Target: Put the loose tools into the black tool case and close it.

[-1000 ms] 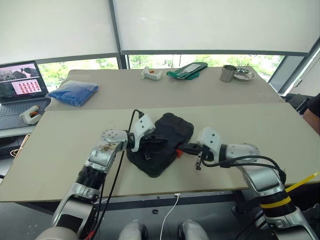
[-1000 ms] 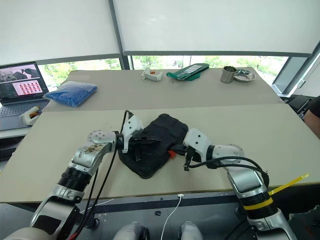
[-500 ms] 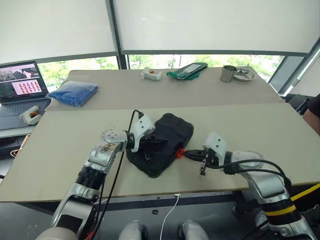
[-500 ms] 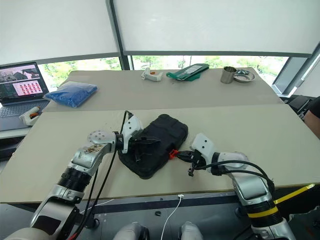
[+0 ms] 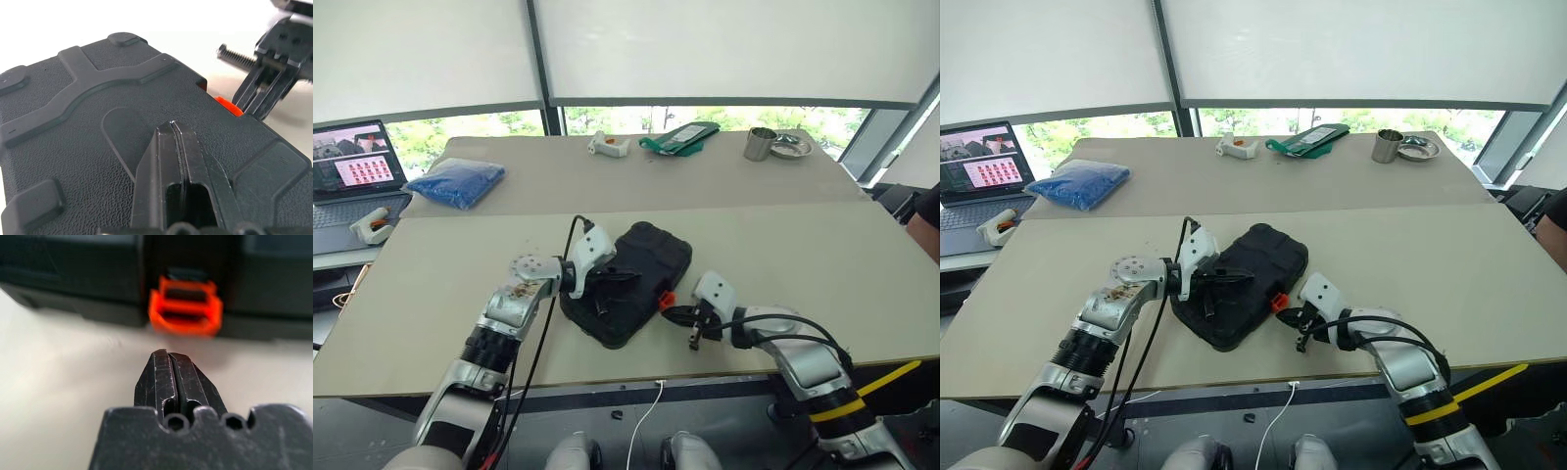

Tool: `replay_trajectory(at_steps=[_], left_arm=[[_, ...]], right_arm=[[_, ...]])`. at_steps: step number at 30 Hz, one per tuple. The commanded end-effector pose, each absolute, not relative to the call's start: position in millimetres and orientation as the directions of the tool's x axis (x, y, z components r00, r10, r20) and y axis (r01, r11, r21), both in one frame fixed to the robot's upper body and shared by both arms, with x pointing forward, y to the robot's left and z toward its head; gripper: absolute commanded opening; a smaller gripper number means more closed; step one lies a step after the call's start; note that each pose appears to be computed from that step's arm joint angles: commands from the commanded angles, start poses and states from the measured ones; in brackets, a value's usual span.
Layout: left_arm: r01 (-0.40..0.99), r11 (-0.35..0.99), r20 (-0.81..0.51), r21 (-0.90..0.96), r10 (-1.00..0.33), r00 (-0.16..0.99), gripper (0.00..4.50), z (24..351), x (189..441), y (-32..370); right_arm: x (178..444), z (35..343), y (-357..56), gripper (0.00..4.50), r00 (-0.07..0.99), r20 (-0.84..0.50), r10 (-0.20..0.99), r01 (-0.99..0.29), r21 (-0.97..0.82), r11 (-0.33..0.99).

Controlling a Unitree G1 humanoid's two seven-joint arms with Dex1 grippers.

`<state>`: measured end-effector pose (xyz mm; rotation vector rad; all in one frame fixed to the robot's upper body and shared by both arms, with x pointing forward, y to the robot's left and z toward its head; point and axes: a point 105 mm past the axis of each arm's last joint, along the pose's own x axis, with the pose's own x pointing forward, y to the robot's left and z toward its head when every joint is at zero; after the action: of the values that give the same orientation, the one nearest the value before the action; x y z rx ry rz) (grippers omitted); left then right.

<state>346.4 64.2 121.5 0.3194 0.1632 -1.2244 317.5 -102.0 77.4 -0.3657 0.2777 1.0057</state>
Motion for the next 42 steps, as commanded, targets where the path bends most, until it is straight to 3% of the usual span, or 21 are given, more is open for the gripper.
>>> replay_trajectory(at_steps=[1,12,29,38,42], left_arm=[[0.943,0.332,-0.422,0.029,-0.851,0.312,0.0,75,338,75],[0.942,0.335,-0.428,0.015,-0.849,0.309,0.0,71,336,77],[0.941,0.338,-0.43,0.007,-0.848,0.308,0.0,69,337,78],[0.941,0.339,-0.432,0.004,-0.848,0.307,0.0,67,335,80],[0.941,0.338,-0.433,0.002,-0.848,0.306,0.0,67,333,81]], right_arm=[[325,108,-97,0.04,0.537,-0.294,0.791,-0.841,-0.259,0.475],[317,153,-88,0.04,0.493,-0.221,0.842,-0.854,-0.309,0.419],[308,151,-76,0.04,0.441,-0.196,0.876,-0.891,-0.209,0.403],[298,154,-120,0.04,0.497,-0.233,0.836,-0.866,-0.189,0.462],[299,123,-134,0.04,0.533,-0.328,0.78,-0.844,-0.135,0.52]])
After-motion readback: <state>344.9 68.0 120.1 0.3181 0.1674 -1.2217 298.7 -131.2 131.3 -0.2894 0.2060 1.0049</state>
